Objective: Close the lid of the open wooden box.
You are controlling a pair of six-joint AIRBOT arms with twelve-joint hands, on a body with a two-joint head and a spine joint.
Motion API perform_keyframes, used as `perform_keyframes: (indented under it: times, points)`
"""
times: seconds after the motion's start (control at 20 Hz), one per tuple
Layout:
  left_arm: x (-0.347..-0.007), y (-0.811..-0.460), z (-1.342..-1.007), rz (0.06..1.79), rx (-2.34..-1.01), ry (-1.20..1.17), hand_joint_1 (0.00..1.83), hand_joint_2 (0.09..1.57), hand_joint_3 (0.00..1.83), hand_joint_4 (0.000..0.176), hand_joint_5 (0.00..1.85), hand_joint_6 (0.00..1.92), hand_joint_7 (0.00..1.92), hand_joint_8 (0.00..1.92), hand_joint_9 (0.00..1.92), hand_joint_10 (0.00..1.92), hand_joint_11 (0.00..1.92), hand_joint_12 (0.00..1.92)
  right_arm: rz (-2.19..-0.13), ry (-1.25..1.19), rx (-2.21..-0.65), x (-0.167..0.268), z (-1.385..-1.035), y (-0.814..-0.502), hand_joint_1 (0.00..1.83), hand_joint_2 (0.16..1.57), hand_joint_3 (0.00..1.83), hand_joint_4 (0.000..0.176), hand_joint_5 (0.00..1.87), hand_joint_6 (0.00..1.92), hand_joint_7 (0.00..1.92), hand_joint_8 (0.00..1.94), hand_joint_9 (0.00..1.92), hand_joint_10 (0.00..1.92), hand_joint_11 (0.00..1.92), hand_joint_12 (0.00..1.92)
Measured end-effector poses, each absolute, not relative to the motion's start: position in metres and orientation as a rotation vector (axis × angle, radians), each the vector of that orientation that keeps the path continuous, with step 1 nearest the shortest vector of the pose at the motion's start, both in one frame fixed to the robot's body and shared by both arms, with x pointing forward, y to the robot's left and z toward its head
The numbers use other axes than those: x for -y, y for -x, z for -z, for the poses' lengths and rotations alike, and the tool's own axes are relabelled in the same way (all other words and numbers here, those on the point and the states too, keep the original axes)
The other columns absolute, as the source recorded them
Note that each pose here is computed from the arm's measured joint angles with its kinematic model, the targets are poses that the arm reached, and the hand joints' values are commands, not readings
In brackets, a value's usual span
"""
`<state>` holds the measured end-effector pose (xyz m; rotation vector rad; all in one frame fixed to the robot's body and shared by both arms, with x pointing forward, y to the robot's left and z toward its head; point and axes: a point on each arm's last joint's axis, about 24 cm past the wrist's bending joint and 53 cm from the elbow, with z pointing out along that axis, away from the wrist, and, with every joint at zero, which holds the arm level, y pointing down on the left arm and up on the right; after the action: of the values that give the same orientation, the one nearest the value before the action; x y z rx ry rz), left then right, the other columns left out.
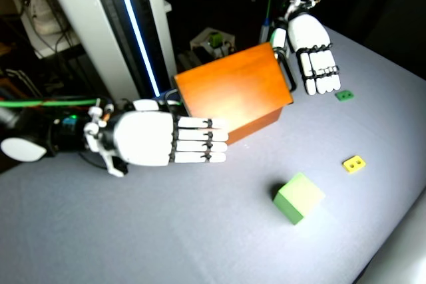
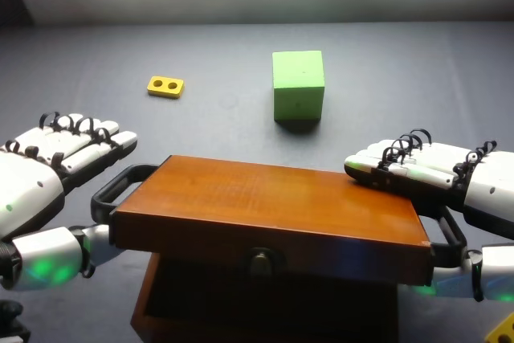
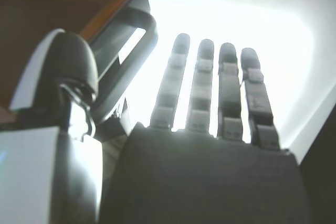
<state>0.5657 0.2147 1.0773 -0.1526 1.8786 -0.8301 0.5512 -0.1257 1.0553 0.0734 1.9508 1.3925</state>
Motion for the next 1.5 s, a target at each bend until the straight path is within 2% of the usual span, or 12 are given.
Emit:
perform_keyframes:
  times: [0.05, 0.1, 0.2, 0.35, 0.45, 0.65, 0.8, 0.85, 0.9, 1.0, 1.15, 1.5]
  points:
    - [-0.215, -0.566, -1.077, 0.831, -1.879, 0.157, 0.0, 1.3, 0.0, 0.0, 0.03, 0.0, 0.0, 0.0, 0.0, 0.0, 0.0, 0.0, -1.395, -0.08, -1.95, 0.126, -1.055, -0.551, 0.38, 1.17, 0.0, 0.059, 0.0, 0.0, 0.0, 0.0, 0.0, 0.0, 0.0, 0.0]
    - [-0.214, -0.565, -1.077, 0.832, -1.88, 0.157, 0.0, 1.3, 0.0, 0.0, 0.04, 0.0, 0.01, 0.0, 0.0, 0.0, 0.0, 0.0, -1.394, -0.083, -1.953, 0.127, -1.054, -0.55, 0.45, 1.09, 0.0, 0.117, 0.0, 0.0, 0.0, 0.0, 0.0, 0.0, 0.0, 0.0]
    - [-0.214, -0.564, -1.075, 0.832, -1.885, 0.153, 0.0, 1.31, 0.01, 0.0, 0.04, 0.0, 0.01, 0.0, 0.0, 0.0, 0.0, 0.0, -1.382, -0.101, -1.963, 0.13, -1.05, -0.551, 0.57, 1.02, 0.0, 0.152, 0.0, 0.0, 0.0, 0.0, 0.0, 0.0, 0.0, 0.0]
    - [-0.215, -0.562, -1.072, 0.827, -1.896, 0.171, 0.0, 1.33, 0.01, 0.0, 0.05, 0.01, 0.02, 0.01, 0.0, 0.0, 0.0, 0.0, -1.374, -0.106, -1.975, 0.132, -1.047, -0.55, 0.57, 0.95, 0.0, 0.174, 0.0, 0.0, 0.0, 0.0, 0.0, 0.0, 0.0, 0.0]
    - [-0.217, -0.561, -1.07, 0.822, -1.902, 0.171, 0.0, 1.35, 0.02, 0.0, 0.06, 0.01, 0.02, 0.01, 0.0, 0.0, 0.0, 0.0, -1.372, -0.105, -1.978, 0.132, -1.046, -0.549, 0.59, 0.94, 0.0, 0.167, 0.0, 0.0, 0.0, 0.0, 0.0, 0.0, 0.0, 0.0]
    - [-0.217, -0.559, -1.068, 0.829, -1.906, 0.182, 0.0, 1.36, 0.01, 0.0, 0.06, 0.0, 0.01, 0.0, 0.0, 0.0, 0.0, 0.0, -1.375, -0.107, -1.978, 0.132, -1.046, -0.549, 0.54, 0.92, 0.0, 0.176, 0.0, 0.0, 0.0, 0.0, 0.0, 0.0, 0.0, 0.0]
    - [-0.216, -0.559, -1.068, 0.832, -1.906, 0.183, 0.0, 1.35, 0.01, 0.0, 0.06, 0.0, 0.01, 0.0, 0.0, 0.0, 0.0, 0.0, -1.372, -0.105, -1.977, 0.132, -1.046, -0.549, 0.52, 0.9, 0.0, 0.159, 0.0, 0.0, 0.0, 0.0, 0.0, 0.0, 0.0, 0.0]
    - [-0.216, -0.559, -1.068, 0.833, -1.906, 0.183, 0.0, 1.35, 0.01, 0.0, 0.06, 0.0, 0.01, 0.0, 0.0, 0.0, 0.0, 0.0, -1.371, -0.105, -1.978, 0.133, -1.046, -0.549, 0.45, 0.9, 0.0, 0.143, 0.0, 0.0, 0.0, 0.0, 0.0, 0.0, 0.0, 0.0]
    - [-0.216, -0.559, -1.068, 0.834, -1.906, 0.186, 0.0, 1.35, 0.01, 0.0, 0.06, 0.0, 0.01, 0.0, 0.0, 0.0, 0.0, 0.0, -1.37, -0.103, -1.977, 0.133, -1.046, -0.549, 0.43, 0.89, 0.0, 0.145, 0.0, 0.0, 0.0, 0.0, 0.0, 0.0, 0.0, 0.0]
    - [-0.216, -0.559, -1.068, 0.837, -1.902, 0.187, 0.0, 1.35, 0.01, 0.0, 0.06, 0.0, 0.01, 0.0, 0.0, 0.0, 0.0, 0.0, -1.364, -0.1, -1.976, 0.134, -1.047, -0.55, 0.43, 0.85, 0.0, 0.174, 0.0, 0.0, 0.0, 0.0, 0.0, 0.0, 0.0, 0.0]
    - [-0.217, -0.559, -1.068, 0.836, -1.9, 0.191, 0.0, 1.35, 0.01, 0.0, 0.06, 0.0, 0.01, 0.0, 0.0, 0.0, 0.0, 0.0, -1.351, -0.098, -1.974, 0.138, -1.05, -0.552, 0.36, 0.84, 0.0, 0.176, 0.0, 0.0, 0.0, 0.0, 0.0, 0.0, 0.0, 0.0]
    - [-0.219, -0.557, -1.062, 0.822, -1.924, 0.195, 0.0, 1.35, 0.0, 0.0, 0.06, 0.0, 0.02, 0.0, 0.0, 0.0, 0.0, 0.0, -1.334, -0.044, -1.883, 0.16, -1.096, -0.559, 0.41, 0.87, 0.0, 0.176, 0.0, 0.0, 0.0, 0.0, 0.0, 0.0, 0.0, 0.0]
